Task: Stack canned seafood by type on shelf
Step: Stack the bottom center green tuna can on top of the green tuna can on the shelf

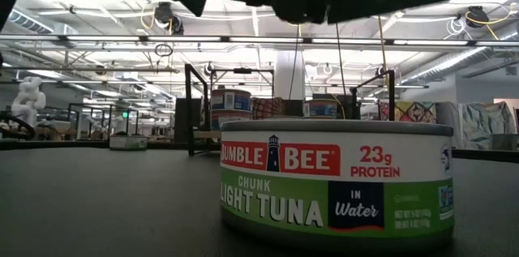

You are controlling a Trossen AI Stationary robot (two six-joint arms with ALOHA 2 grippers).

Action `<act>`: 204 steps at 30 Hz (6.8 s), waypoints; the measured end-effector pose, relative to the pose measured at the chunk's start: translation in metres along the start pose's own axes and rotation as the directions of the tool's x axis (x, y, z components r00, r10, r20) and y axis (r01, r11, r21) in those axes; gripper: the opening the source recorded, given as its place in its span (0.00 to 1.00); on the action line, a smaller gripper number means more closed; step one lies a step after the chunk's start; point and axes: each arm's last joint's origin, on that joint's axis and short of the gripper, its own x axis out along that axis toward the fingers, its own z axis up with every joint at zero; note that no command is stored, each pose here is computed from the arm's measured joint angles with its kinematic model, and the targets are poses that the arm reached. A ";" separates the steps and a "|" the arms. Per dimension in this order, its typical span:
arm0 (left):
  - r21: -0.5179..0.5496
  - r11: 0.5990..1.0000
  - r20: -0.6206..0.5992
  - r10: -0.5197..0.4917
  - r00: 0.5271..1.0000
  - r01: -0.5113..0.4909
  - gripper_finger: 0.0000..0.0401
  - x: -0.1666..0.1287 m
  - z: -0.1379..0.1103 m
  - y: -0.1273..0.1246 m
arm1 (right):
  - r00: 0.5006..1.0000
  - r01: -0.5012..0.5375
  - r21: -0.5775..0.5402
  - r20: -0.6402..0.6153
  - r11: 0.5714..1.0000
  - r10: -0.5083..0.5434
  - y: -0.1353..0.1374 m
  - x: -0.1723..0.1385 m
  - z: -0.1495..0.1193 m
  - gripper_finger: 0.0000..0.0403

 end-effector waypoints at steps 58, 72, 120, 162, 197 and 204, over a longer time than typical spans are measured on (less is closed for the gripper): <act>-0.801 0.538 -0.206 -0.660 0.722 0.263 0.47 -0.023 -0.041 0.001 | 0.964 0.077 -0.202 0.264 0.976 -0.021 0.010 0.017 -0.007 0.53; -0.885 0.444 -0.221 -0.667 0.711 0.142 0.47 -0.015 -0.056 -0.006 | 0.954 0.110 -0.196 0.295 0.974 -0.048 0.003 0.034 -0.011 0.53; -0.935 0.354 -0.246 -0.631 0.736 -0.009 0.01 -0.017 -0.075 0.016 | 0.943 0.139 -0.200 0.326 0.970 -0.068 -0.005 0.045 -0.012 0.53; -0.834 0.549 -0.311 -0.368 0.876 -0.065 0.72 -0.044 0.030 0.011 | 0.885 0.182 -0.255 0.463 0.950 -0.045 -0.004 0.044 -0.008 0.53; -0.706 0.528 -0.553 0.003 0.833 -0.471 0.81 -0.029 0.036 -0.056 | 0.890 0.114 -0.236 0.457 0.965 0.006 0.003 0.044 -0.009 0.53; -0.688 0.539 -0.577 0.000 0.817 -0.486 0.81 -0.025 0.027 -0.062 | 0.890 0.113 -0.236 0.456 0.965 0.007 0.003 0.044 -0.009 0.53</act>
